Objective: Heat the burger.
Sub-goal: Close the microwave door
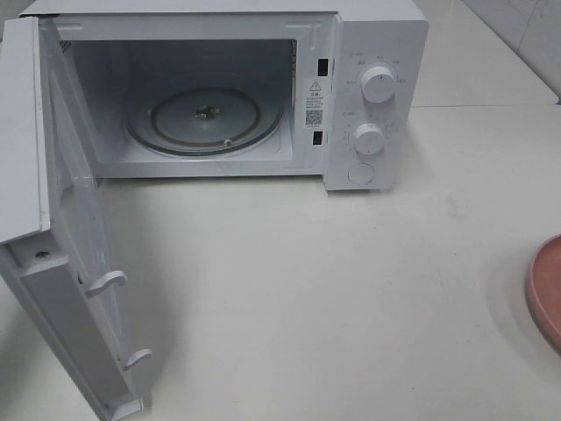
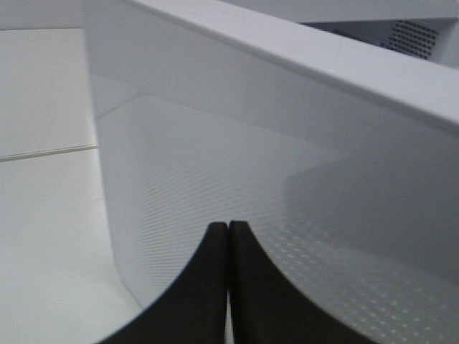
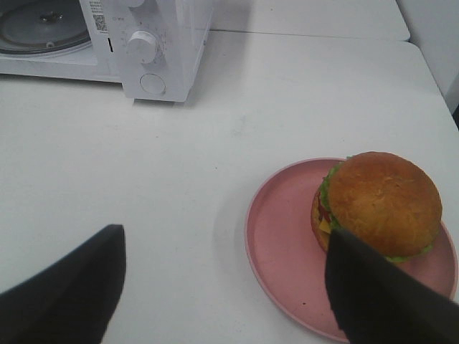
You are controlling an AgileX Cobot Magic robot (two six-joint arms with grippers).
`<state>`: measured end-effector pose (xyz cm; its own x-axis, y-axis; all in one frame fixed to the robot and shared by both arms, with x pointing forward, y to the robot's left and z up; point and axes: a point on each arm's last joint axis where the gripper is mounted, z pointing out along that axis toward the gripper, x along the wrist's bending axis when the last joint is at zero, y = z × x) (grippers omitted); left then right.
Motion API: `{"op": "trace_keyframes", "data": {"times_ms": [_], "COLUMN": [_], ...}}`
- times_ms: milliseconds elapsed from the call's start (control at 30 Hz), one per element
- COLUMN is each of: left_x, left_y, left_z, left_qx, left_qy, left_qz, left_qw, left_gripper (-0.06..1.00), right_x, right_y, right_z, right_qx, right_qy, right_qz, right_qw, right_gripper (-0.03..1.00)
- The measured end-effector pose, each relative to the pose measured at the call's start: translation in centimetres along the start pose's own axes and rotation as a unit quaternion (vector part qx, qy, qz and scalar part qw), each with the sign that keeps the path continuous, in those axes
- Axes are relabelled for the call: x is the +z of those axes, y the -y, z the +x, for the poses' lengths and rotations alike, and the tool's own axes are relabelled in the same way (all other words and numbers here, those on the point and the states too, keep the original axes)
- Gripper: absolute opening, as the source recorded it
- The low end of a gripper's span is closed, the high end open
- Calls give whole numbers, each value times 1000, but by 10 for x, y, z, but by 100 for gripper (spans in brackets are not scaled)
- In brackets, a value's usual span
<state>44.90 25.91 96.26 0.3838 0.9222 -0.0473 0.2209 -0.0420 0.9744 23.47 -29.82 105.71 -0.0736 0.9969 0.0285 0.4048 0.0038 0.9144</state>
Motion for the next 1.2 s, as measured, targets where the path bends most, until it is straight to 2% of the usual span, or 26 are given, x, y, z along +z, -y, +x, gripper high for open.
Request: {"op": "trace_keyframes", "data": {"times_ms": [200, 433, 733, 800, 1067, 1200], "left_x": [16, 36, 58, 72, 94, 116], "left_y": [7, 4, -5, -10, -13, -14], "left_z": [-14, -33, -47, -59, -73, -89], "left_qx": [-6, 2, -15, -19, -32, -45], "left_qy": [15, 48, 58, 72, 81, 88], "left_qz": [13, 7, -10, -18, -24, -29], "left_qw": [1000, 999, 998, 997, 996, 995], "left_gripper": [0, 0, 0, 0, 0, 0], "right_x": [0, 0, 0, 0, 0, 0], "right_y": [0, 0, 0, 0, 0, 0], "right_z": [0, 0, 0, 0, 0, 0], "right_qx": [0, 0, 0, 0, 0, 0], "right_qy": [0, 0, 0, 0, 0, 0], "right_qz": [0, 0, 0, 0, 0, 0], "right_qw": [1000, 1000, 1000, 1000, 1000, 1000], "right_gripper": [76, 76, 76, 76, 76, 76]}}
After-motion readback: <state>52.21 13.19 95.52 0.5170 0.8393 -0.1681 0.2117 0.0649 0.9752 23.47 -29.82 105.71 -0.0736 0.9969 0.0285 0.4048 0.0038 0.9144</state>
